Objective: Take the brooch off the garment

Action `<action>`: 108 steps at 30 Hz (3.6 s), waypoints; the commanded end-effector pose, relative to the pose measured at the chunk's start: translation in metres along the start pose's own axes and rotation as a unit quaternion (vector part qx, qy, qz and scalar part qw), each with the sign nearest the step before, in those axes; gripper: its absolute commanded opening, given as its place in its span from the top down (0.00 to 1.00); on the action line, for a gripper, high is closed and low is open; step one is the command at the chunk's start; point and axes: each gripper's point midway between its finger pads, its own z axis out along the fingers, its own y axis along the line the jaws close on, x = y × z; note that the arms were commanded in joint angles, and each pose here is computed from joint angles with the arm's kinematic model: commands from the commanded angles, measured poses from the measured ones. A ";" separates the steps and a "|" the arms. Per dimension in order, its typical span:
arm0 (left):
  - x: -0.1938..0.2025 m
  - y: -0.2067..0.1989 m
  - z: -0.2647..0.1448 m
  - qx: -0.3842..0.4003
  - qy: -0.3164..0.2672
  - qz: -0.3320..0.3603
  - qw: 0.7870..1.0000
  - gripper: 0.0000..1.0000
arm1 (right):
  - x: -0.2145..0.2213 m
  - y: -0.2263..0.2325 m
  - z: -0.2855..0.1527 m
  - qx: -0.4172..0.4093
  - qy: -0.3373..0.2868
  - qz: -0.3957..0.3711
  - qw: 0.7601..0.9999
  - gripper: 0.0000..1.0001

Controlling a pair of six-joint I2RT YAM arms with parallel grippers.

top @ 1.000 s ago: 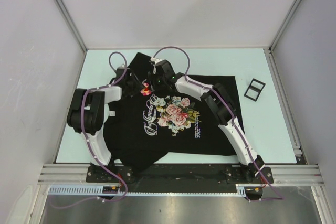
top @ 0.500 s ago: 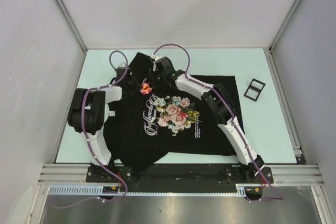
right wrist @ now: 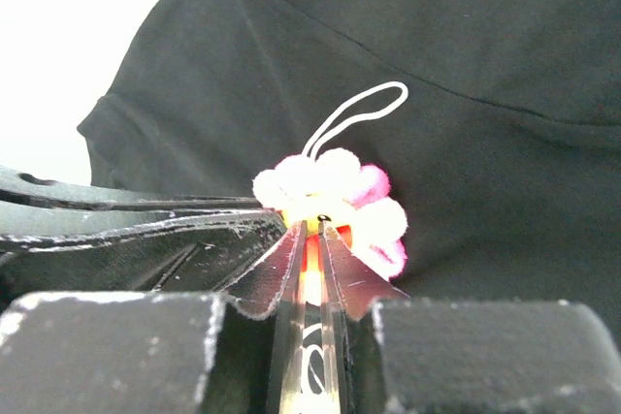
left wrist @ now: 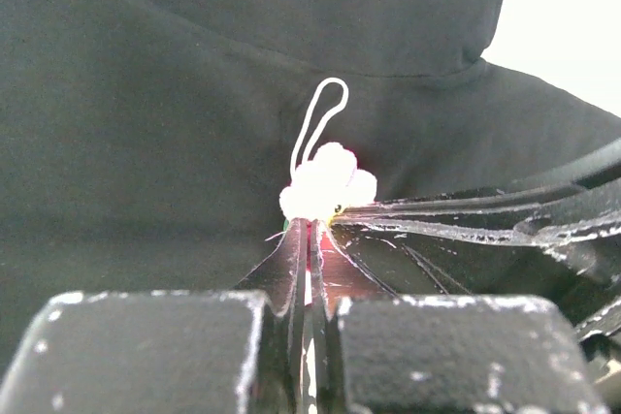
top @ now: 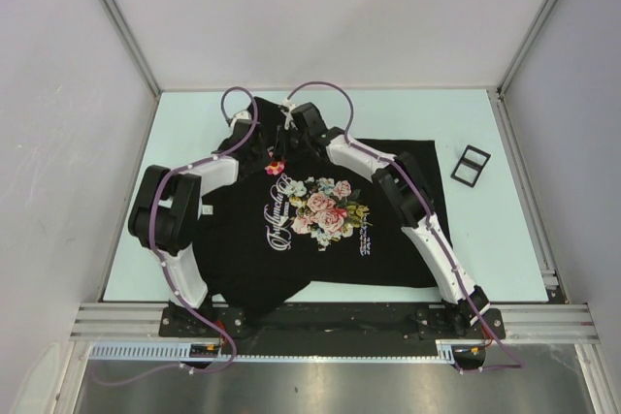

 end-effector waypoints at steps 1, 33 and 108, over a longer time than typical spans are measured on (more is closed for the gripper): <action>-0.016 -0.055 -0.023 0.079 -0.020 0.015 0.997 1.00 | 0.003 0.029 0.008 -0.084 0.010 0.014 0.996 0.86; -0.036 -0.063 -0.017 0.012 -0.035 0.171 0.985 1.00 | -0.024 -0.019 -0.060 -0.028 -0.053 -0.036 0.998 0.56; 0.012 0.017 0.000 0.071 0.023 -0.173 0.982 0.87 | -0.050 -0.016 -0.030 -0.080 -0.060 -0.025 0.995 0.55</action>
